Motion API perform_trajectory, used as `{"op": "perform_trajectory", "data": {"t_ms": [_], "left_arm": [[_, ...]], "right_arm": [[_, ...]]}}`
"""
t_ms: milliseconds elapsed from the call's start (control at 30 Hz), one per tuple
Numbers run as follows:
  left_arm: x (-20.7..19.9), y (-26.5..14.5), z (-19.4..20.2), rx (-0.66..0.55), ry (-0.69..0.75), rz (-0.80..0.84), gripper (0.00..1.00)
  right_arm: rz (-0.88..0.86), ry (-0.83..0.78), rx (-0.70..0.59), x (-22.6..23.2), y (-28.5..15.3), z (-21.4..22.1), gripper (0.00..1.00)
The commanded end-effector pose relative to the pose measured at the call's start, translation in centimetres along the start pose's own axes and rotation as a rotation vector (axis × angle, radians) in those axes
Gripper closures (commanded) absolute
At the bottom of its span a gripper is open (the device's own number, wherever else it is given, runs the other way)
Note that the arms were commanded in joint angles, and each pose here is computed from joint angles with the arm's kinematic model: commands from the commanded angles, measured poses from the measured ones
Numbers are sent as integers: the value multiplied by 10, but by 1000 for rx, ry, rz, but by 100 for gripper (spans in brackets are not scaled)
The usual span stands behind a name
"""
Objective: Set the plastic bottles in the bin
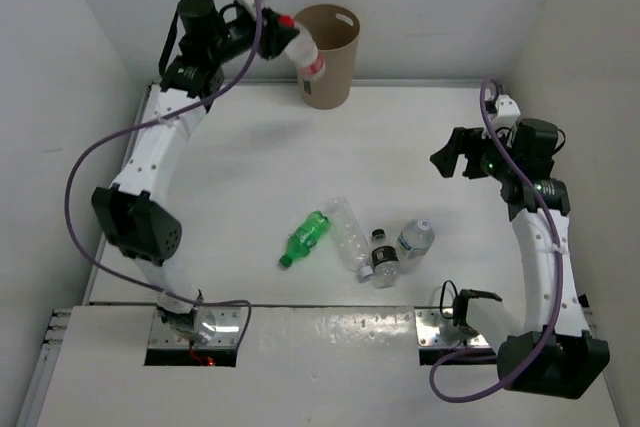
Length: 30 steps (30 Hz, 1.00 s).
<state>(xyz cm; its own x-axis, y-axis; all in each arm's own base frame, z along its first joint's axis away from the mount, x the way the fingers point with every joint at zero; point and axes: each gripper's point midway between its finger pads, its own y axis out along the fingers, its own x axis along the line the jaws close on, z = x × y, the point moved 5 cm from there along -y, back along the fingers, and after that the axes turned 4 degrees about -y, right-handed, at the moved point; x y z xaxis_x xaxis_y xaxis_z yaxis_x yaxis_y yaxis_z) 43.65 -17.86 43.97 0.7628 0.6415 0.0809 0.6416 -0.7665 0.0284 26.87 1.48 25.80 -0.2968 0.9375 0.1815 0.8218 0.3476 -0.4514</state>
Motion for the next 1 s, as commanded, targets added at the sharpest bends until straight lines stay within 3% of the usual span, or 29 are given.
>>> {"op": "perform_trajectory", "data": {"t_ms": [0, 167, 200, 267, 533, 633, 733, 767, 867, 967], "left_arm": [[29, 26, -82, -353, 31, -165, 100], [45, 69, -101, -511, 87, -232, 100], [55, 81, -82, -494, 89, -253, 100], [55, 91, -81, -540, 140, -294, 100], [83, 136, -2, -421, 201, -398, 100], [92, 140, 19, -383, 224, -446, 91], [96, 141, 25, -369, 234, -472, 65], [97, 140, 25, -369, 232, -481, 46], [97, 135, 13, -379, 233, -494, 1], [85, 125, -15, -400, 258, -481, 1]], "right_arm": [[24, -70, -64, 0, -13, -17, 9], [-29, -117, -63, 14, -32, -28, 9], [-72, -121, -69, 23, -39, -28, 9], [-101, -139, -64, 29, -43, -24, 9], [-181, -192, 51, 49, -73, -8, 9], [-188, -207, 63, 53, -81, -7, 7], [-217, -212, 100, 57, -85, 0, 7], [-232, -225, 121, 57, -87, 3, 7], [-283, -213, 198, 60, -88, 12, 9], [-315, -206, 261, 61, -90, 19, 16]]}}
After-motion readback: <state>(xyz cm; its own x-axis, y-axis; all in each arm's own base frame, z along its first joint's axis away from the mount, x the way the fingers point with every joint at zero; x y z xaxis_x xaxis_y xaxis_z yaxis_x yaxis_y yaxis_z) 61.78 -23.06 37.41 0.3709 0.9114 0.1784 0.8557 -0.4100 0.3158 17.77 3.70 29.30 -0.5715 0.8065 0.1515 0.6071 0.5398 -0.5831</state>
